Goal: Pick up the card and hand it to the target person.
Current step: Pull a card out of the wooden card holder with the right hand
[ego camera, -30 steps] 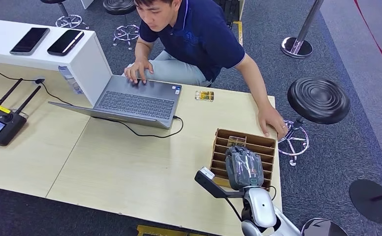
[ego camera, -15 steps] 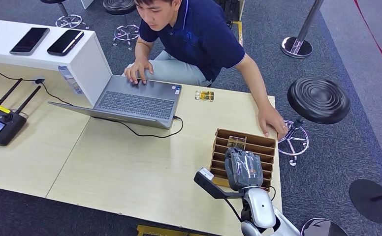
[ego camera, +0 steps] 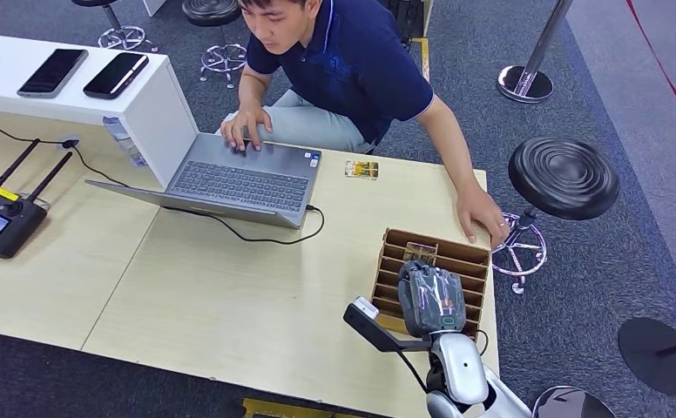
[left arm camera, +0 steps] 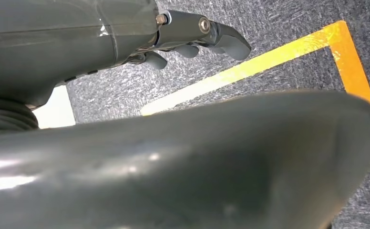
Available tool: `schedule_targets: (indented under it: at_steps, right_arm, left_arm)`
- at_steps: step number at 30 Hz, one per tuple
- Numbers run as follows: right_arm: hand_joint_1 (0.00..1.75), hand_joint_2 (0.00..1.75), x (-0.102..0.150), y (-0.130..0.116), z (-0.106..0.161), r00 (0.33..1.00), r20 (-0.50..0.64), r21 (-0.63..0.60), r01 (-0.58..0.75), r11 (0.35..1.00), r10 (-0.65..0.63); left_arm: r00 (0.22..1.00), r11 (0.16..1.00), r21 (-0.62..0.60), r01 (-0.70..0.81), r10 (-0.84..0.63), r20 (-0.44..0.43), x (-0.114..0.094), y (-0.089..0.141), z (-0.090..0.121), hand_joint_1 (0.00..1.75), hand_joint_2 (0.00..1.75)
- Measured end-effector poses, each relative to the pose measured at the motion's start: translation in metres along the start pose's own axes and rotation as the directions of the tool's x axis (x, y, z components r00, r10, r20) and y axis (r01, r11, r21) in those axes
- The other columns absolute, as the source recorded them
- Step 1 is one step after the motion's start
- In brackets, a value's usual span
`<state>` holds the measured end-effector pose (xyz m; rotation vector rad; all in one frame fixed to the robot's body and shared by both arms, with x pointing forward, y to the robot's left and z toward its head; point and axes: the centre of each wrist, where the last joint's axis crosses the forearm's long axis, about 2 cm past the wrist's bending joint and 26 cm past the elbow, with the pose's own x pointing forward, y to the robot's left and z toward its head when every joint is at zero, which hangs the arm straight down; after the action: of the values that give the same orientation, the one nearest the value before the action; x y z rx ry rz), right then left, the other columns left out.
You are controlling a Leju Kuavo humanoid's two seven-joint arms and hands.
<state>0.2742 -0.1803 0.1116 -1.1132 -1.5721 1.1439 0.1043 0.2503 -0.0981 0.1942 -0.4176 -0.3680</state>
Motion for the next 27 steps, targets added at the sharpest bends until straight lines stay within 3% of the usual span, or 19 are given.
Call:
schedule_targets:
  at_steps: [9,18,27]
  right_arm:
    - [1.47,1.75,-0.001,-0.011,-0.005,1.0,-0.017,-0.072,-0.013,0.997,0.012]
    - [1.47,1.75,-0.01,-0.084,-0.031,0.999,-0.01,-0.321,-0.048,0.946,0.047]
    - [1.47,1.75,-0.008,-0.143,-0.033,0.999,0.034,-0.526,0.005,0.851,0.015]
  left_arm:
    - [1.0,1.0,0.0,0.002,-0.002,-0.008,-0.002,-0.001,0.0,0.0,0.0]
    - [1.0,1.0,-0.001,0.004,-0.004,-0.015,-0.005,-0.002,0.001,0.0,0.0]
    - [1.0,1.0,0.013,0.004,-0.004,-0.012,-0.006,-0.001,0.001,0.0,0.0]
